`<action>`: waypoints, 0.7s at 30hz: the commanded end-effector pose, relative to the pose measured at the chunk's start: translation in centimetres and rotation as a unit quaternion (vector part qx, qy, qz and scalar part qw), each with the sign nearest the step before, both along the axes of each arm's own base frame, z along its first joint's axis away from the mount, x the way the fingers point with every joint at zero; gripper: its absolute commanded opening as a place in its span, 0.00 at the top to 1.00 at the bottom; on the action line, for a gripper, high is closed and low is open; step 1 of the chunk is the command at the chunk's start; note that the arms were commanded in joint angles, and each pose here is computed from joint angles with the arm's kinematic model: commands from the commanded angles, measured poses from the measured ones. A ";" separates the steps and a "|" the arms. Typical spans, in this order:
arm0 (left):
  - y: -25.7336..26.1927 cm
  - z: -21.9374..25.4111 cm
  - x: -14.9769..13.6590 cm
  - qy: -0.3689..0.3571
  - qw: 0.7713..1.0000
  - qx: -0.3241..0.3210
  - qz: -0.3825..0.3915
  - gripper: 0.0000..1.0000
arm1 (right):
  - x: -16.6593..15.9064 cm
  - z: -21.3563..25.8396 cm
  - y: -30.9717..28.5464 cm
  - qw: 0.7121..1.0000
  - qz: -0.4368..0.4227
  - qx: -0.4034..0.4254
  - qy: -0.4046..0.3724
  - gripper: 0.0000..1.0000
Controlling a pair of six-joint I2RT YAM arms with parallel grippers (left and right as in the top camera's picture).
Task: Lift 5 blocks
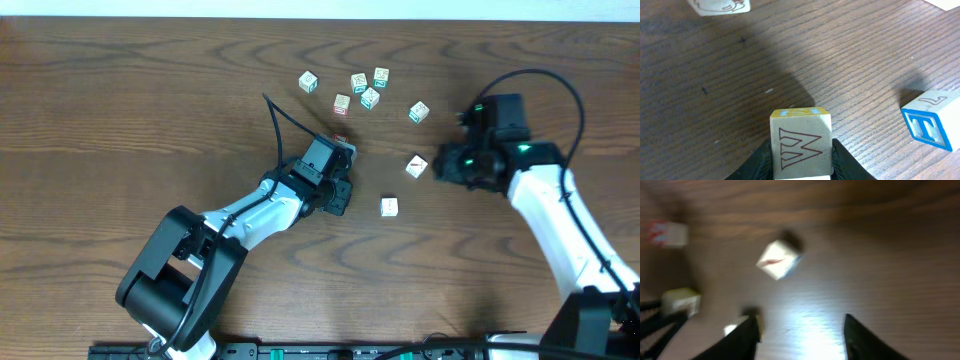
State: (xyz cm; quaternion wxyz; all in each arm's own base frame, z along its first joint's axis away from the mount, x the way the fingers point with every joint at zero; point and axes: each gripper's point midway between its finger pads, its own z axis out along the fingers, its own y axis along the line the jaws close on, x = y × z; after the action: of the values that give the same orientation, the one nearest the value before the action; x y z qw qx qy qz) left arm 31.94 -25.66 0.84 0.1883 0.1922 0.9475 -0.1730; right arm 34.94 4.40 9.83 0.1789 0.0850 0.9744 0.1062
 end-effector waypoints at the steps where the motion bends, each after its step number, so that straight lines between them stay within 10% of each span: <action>1: 3.6 -4.9 -3.4 0.087 0.993 0.064 0.056 0.79 | 0.7 -1.2 -3.9 0.998 -0.009 -0.065 0.003 0.56; 21: -2.2 -2.8 -8.6 0.132 0.989 0.016 0.068 0.76 | 2.9 -8.0 -2.2 0.998 0.035 -0.029 0.037 0.59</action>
State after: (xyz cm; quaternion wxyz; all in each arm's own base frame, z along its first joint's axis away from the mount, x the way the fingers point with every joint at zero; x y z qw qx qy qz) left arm 25.90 -29.11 1.07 0.1196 0.1214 0.9667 -0.1908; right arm 37.30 2.06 1.73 0.1323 0.0591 0.9857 0.0861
